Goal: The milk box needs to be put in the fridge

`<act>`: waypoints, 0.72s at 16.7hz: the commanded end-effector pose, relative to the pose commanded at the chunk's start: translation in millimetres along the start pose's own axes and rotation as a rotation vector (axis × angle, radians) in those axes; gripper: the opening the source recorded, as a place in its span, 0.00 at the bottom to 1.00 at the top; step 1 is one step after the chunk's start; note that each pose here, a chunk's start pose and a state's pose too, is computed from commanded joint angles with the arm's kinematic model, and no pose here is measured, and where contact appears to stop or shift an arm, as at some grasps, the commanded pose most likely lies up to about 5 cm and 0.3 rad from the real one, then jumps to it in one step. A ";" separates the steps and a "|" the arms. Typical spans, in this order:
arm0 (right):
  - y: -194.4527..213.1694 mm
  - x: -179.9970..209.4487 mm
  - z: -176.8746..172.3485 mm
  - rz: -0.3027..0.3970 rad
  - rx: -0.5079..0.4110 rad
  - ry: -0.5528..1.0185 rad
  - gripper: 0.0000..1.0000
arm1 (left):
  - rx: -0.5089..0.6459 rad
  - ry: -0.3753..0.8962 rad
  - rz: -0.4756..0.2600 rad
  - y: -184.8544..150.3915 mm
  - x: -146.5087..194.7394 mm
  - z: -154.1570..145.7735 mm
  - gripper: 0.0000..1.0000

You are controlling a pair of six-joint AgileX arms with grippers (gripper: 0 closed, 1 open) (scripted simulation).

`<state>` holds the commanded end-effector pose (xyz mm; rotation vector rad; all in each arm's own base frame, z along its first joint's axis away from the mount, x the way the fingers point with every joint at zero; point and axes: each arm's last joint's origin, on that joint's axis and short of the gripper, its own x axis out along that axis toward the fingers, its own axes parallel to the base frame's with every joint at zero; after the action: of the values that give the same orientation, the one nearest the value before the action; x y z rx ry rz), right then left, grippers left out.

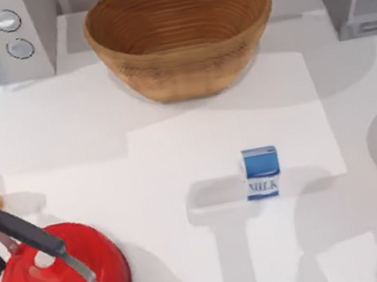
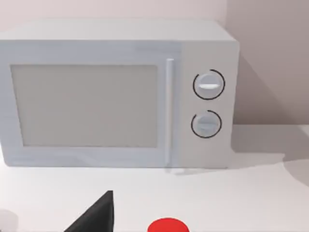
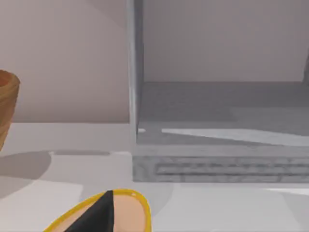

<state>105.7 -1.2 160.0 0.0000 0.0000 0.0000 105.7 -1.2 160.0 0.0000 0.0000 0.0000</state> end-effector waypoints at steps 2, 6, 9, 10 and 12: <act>0.0 0.0 0.1 0.000 0.000 0.000 1.00 | 0.000 0.000 0.000 0.0 0.0 0.0 1.00; 7.4 1.5 23.2 0.095 -0.048 0.035 1.00 | 0.000 0.000 0.000 0.0 0.0 0.0 1.00; 19.3 11.6 53.6 0.250 -0.143 0.116 1.00 | 0.000 0.000 0.000 0.0 0.0 0.0 1.00; 24.6 18.6 63.3 0.316 -0.183 0.154 1.00 | 0.000 0.000 0.000 0.0 0.0 0.0 1.00; 38.3 39.9 78.4 0.466 -0.271 0.249 1.00 | 0.000 0.000 0.000 0.0 0.0 0.0 1.00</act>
<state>145.6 37.1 238.4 -0.2706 0.2487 0.4663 105.7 -1.2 160.0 0.0000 0.0000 0.0000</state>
